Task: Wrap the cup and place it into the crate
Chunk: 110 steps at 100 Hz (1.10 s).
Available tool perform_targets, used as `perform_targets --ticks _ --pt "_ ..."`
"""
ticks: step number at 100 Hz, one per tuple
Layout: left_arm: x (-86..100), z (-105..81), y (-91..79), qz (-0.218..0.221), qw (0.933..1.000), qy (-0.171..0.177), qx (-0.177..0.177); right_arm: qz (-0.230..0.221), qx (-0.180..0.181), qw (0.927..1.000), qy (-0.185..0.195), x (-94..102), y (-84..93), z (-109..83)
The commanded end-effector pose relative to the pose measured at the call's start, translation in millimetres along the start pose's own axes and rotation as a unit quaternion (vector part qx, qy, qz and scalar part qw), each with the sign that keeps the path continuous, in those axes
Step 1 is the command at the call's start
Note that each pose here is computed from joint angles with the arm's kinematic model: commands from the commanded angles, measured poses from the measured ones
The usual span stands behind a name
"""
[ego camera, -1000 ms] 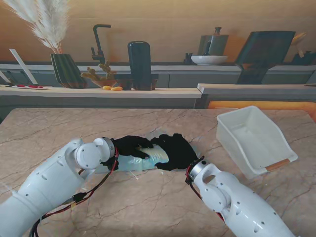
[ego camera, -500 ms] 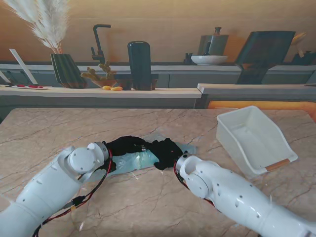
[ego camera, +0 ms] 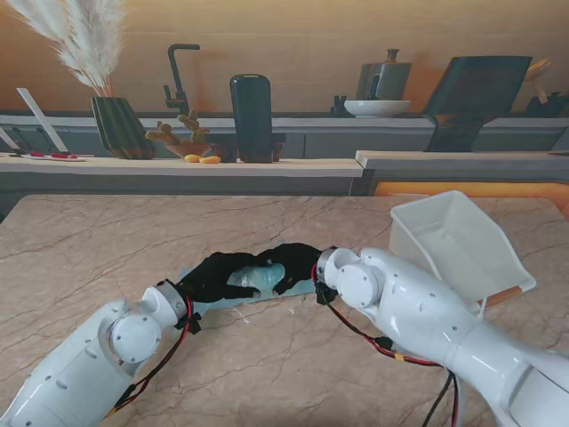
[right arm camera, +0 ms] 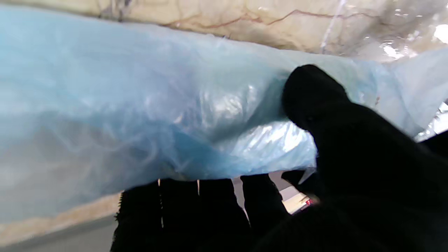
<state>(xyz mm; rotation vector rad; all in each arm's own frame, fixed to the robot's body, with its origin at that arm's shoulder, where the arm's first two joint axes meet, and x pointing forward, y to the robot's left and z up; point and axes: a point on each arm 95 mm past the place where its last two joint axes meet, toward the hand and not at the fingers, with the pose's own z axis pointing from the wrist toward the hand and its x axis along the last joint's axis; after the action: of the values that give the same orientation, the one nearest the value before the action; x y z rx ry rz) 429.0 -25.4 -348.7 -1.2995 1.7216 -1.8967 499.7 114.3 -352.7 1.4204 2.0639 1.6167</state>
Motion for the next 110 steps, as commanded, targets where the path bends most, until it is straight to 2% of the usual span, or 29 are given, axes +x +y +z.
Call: perform_targets --ticks 1,9,28,37,48,58,66,79,88,100,105,110 --pt "6.0 -2.0 1.8 0.025 0.9995 0.0 -0.017 -0.006 0.068 0.9974 -0.023 -20.9 -41.8 -5.3" --pt "5.1 -4.5 3.9 0.086 0.9955 -0.01 -0.04 0.019 0.082 0.9963 -0.017 -25.4 -40.1 -4.5" --pt "1.4 -0.6 15.7 0.165 0.9824 -0.04 -0.077 0.063 0.11 0.9919 0.009 -31.0 -34.8 -7.7" --pt "-1.9 2.6 20.5 0.186 0.9773 -0.045 -0.091 0.075 0.104 0.9916 0.012 -31.6 -31.2 -13.4" --pt "-8.6 5.5 24.5 0.19 0.9753 -0.057 -0.098 0.095 0.067 0.993 0.02 -29.0 -28.1 -24.5" --pt "-15.8 6.7 25.8 0.178 0.9758 -0.071 -0.104 0.096 0.001 0.9949 0.03 -25.9 -24.8 -37.9" --pt "-21.6 6.8 25.4 0.161 0.9775 -0.083 -0.108 0.089 -0.061 0.9933 0.04 -21.2 -22.8 -49.7" --pt "-30.2 7.7 23.0 0.093 0.9832 -0.104 -0.118 0.055 -0.159 0.9844 0.054 -9.6 -23.4 -67.1" --pt "-36.3 9.7 20.2 0.035 0.9836 -0.117 -0.133 0.013 -0.211 0.9758 0.055 0.5 -28.8 -74.9" --pt "-43.3 15.7 18.1 -0.028 0.9816 -0.125 -0.141 -0.051 -0.239 0.9691 0.034 12.1 -40.0 -79.4" --pt "-43.6 18.3 17.8 -0.048 0.9804 -0.127 -0.143 -0.076 -0.234 0.9692 0.001 16.1 -45.2 -78.8" --pt "-43.6 20.3 17.1 -0.067 0.9788 -0.126 -0.147 -0.102 -0.215 0.9709 -0.03 21.4 -50.7 -77.8"
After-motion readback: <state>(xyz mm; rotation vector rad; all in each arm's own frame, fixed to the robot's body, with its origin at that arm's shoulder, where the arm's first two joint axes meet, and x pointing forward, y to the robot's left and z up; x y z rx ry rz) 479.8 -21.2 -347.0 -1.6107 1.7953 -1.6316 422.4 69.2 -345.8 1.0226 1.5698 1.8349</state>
